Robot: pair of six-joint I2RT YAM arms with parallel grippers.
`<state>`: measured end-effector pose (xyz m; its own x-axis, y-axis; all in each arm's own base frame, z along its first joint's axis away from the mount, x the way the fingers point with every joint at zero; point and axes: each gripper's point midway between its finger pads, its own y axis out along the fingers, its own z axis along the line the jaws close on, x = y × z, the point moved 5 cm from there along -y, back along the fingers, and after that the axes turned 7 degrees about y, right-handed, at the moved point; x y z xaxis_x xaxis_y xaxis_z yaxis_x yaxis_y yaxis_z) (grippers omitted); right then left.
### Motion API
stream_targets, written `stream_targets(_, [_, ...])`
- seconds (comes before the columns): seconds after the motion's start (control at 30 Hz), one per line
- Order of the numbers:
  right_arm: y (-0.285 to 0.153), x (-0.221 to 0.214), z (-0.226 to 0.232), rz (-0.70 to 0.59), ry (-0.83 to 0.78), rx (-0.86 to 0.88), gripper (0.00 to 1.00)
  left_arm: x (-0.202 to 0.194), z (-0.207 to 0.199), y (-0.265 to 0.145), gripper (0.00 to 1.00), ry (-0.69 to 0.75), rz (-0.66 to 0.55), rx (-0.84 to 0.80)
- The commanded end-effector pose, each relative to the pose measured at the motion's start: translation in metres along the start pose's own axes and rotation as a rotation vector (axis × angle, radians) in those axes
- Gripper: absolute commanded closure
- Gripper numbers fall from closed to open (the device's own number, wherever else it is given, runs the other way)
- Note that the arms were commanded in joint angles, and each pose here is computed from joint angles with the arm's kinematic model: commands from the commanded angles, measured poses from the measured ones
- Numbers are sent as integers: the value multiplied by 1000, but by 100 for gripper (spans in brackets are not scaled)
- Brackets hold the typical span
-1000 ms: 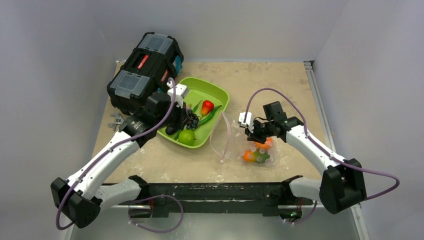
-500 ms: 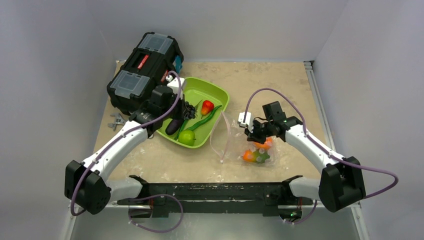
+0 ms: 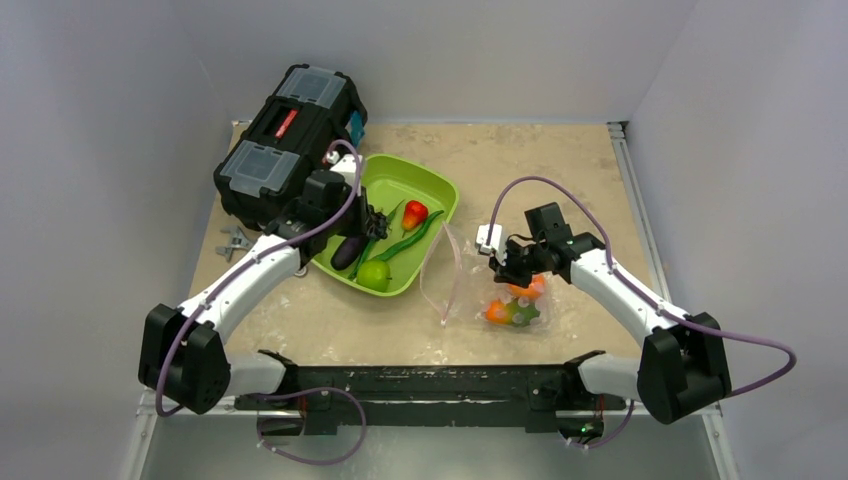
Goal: Open the zip-top bag and remove the fake food
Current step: Place the fake fruit in the bin.
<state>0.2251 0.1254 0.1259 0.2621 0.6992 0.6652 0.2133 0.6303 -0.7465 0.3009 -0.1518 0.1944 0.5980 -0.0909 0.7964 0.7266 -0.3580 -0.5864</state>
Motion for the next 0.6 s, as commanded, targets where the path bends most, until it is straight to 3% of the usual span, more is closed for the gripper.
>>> stream_targets(0.0, [0, 3, -2, -13, -7, -7, 100, 15, 0, -2, 77, -30, -67, -12])
stream_targets(0.13, [1, 2, -1, -12, -6, -4, 100, 15, 2, -8, 54, -44, -83, -6])
stream_targets(0.43, [0, 3, -1, -16, -10, 2, 99, 15, -2, -40, 16, -72, -176, -41])
stream_targets(0.5, [0, 3, 0, -17, -12, 4, 99, 13, -4, -48, 1, -89, -218, -59])
stream_targets(0.57, [0, 4, 0, -18, -15, 6, 99, 6, -3, -53, 0, -118, -243, -64])
